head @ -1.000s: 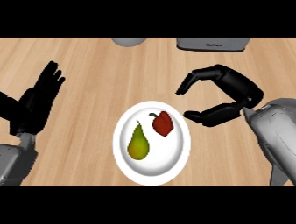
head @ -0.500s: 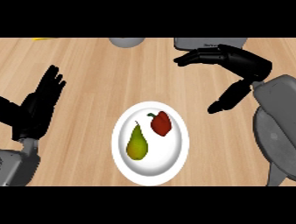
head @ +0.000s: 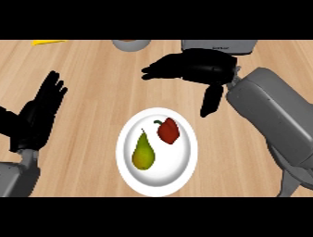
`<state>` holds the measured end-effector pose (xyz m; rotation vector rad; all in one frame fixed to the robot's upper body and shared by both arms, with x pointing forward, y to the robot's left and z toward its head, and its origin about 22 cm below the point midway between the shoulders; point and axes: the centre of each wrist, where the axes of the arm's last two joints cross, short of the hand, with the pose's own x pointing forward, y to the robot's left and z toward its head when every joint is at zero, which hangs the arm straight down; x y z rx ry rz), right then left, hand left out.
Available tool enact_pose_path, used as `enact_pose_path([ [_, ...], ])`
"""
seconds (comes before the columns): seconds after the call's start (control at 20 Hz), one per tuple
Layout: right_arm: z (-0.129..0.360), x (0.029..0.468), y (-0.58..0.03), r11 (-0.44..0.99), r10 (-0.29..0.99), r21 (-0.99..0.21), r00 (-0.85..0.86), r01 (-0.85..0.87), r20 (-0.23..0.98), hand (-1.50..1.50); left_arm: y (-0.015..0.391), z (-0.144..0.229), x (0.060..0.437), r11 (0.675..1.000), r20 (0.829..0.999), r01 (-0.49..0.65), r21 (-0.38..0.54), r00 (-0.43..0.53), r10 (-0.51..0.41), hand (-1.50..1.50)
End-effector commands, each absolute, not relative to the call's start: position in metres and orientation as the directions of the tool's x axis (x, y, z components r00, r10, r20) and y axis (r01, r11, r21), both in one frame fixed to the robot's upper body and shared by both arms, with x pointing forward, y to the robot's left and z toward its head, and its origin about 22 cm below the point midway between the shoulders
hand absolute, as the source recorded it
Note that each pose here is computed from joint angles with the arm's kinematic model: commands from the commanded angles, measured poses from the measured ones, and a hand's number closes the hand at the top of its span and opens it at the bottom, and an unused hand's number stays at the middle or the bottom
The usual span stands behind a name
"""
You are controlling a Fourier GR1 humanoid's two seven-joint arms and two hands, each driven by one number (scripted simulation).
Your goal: Pick the bell pepper from the plate and place it in the pan
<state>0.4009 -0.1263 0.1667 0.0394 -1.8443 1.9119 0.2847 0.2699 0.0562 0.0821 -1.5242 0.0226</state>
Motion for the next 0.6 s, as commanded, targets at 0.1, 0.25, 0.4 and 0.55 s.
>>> enact_pose_path([
  [0.1, 0.154, 0.391, -0.076, -0.292, 0.37, -0.913, -0.914, -0.284, 0.166, -1.5, 0.276, 0.062, 0.284, 0.996, 0.998, -0.069, 0.048, 0.045, -0.045, 0.0],
  [0.25, 0.131, 0.386, -0.087, -0.441, 0.395, -0.84, -0.909, -0.316, 0.135, -1.5, 0.274, 0.068, 0.285, 0.996, 0.999, -0.087, 0.034, 0.035, -0.031, 0.0],
  [0.4, 0.155, 0.377, -0.079, -0.468, 0.375, -0.835, -0.921, -0.289, 0.108, -1.5, 0.276, 0.052, 0.275, 0.995, 0.998, -0.091, 0.039, 0.048, -0.035, 0.0],
  [0.55, 0.129, 0.357, -0.081, -0.468, 0.365, -0.845, -0.928, -0.257, 0.08, -1.5, 0.268, 0.057, 0.275, 0.994, 0.998, -0.106, 0.03, 0.064, -0.024, 0.0],
])
